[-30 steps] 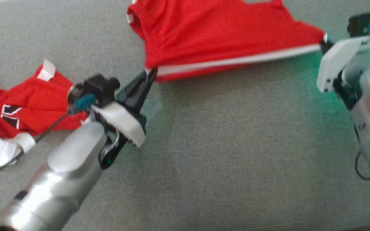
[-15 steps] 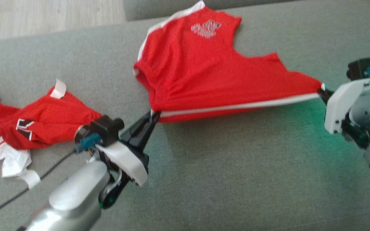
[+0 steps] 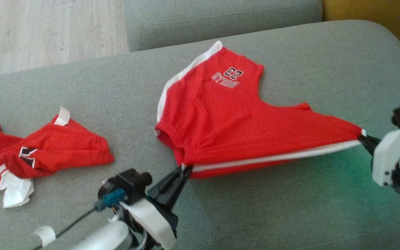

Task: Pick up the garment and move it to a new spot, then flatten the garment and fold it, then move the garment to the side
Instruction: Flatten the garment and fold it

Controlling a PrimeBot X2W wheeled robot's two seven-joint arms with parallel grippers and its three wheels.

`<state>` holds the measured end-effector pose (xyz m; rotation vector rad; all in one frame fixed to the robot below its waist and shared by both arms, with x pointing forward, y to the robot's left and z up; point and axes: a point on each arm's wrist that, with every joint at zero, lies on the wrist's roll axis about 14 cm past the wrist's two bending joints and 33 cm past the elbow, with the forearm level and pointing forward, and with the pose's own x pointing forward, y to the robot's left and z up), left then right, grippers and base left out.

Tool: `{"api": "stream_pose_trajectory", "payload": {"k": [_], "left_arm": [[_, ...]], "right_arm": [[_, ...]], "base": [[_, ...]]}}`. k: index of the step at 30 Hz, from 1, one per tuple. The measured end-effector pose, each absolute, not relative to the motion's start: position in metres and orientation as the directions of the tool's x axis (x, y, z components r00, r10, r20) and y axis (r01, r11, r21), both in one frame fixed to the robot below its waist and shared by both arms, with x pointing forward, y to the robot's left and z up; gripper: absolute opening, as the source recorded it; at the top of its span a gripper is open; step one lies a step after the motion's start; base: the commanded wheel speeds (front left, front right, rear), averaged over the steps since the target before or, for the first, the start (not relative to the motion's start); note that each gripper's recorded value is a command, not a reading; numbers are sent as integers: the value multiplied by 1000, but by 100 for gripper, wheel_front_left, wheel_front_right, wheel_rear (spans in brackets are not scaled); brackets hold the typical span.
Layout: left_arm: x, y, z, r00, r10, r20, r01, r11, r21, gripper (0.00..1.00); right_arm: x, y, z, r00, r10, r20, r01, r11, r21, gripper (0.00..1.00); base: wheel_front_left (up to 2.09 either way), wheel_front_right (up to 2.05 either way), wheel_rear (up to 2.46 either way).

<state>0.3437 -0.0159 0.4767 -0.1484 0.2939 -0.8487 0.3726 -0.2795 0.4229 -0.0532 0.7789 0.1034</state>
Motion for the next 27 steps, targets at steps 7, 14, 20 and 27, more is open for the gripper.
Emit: {"api": "stream_pose_trajectory", "payload": {"k": [7,14,20,27], "left_arm": [[328,-23,484,609,-771,-187,722,636,-272,0],[347,-16,487,639,-747,-181,701,663,-261,0],[373,-4,494,677,-718,-163,679,694,-239,0],[404,11,490,711,-683,-166,652,729,-206,0]], "right_arm": [[367,-286,440,754,63,-654,-83,997,0,0],[390,-279,456,790,45,-611,-71,997,-18,0],[419,-265,461,798,44,-602,-79,996,-31,0],[476,-241,478,819,61,-571,-110,993,-52,0]], "base": [[0,0,0],[0,0,0],[0,0,0],[0,0,0]]}}
